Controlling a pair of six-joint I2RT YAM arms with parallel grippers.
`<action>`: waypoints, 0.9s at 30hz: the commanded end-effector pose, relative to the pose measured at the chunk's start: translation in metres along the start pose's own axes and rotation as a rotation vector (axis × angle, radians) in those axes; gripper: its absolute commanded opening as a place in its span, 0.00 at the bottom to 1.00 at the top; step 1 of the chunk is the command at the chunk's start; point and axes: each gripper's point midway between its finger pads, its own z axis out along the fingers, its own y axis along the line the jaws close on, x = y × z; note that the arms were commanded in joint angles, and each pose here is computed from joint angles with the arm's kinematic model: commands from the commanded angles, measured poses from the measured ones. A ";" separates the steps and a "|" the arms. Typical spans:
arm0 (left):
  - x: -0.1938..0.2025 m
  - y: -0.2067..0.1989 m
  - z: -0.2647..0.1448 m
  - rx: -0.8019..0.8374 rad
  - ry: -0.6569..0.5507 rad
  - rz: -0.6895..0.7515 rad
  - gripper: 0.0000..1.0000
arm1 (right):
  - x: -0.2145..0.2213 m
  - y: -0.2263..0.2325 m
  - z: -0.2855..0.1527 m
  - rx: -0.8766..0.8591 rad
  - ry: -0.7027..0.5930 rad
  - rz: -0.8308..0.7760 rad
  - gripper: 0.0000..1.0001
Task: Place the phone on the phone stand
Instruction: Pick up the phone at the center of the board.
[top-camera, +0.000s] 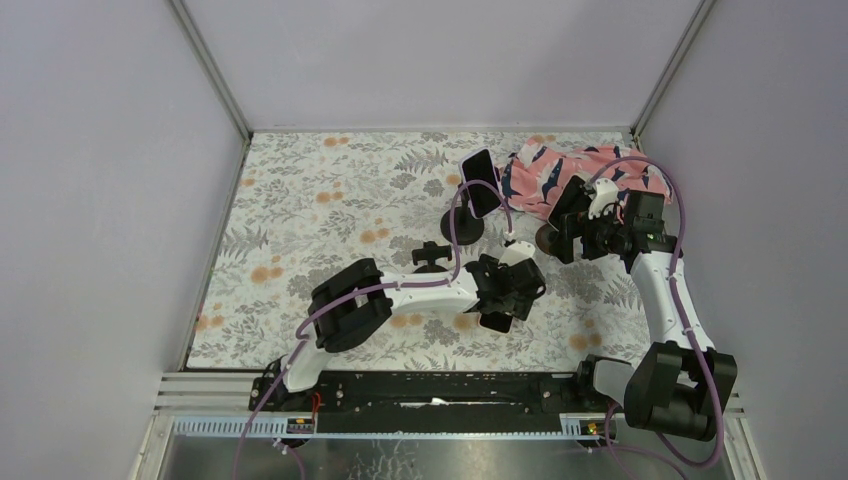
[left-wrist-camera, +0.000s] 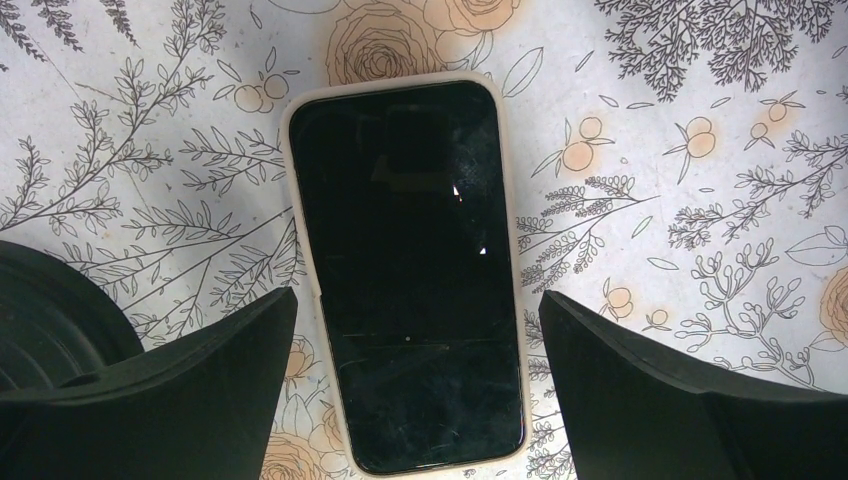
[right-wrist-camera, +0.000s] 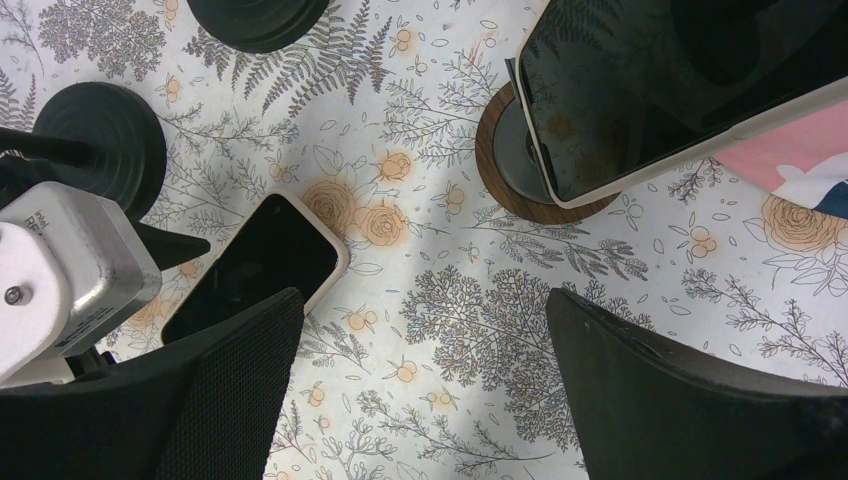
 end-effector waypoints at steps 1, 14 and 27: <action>0.006 0.003 0.004 -0.031 0.016 -0.023 0.99 | -0.018 0.000 -0.004 -0.008 -0.047 -0.034 1.00; 0.021 0.012 0.008 -0.137 0.034 -0.033 0.98 | -0.019 0.002 -0.004 -0.016 -0.050 -0.038 1.00; 0.042 0.006 0.013 -0.147 0.083 0.023 0.75 | -0.020 0.003 -0.006 -0.019 -0.053 -0.042 1.00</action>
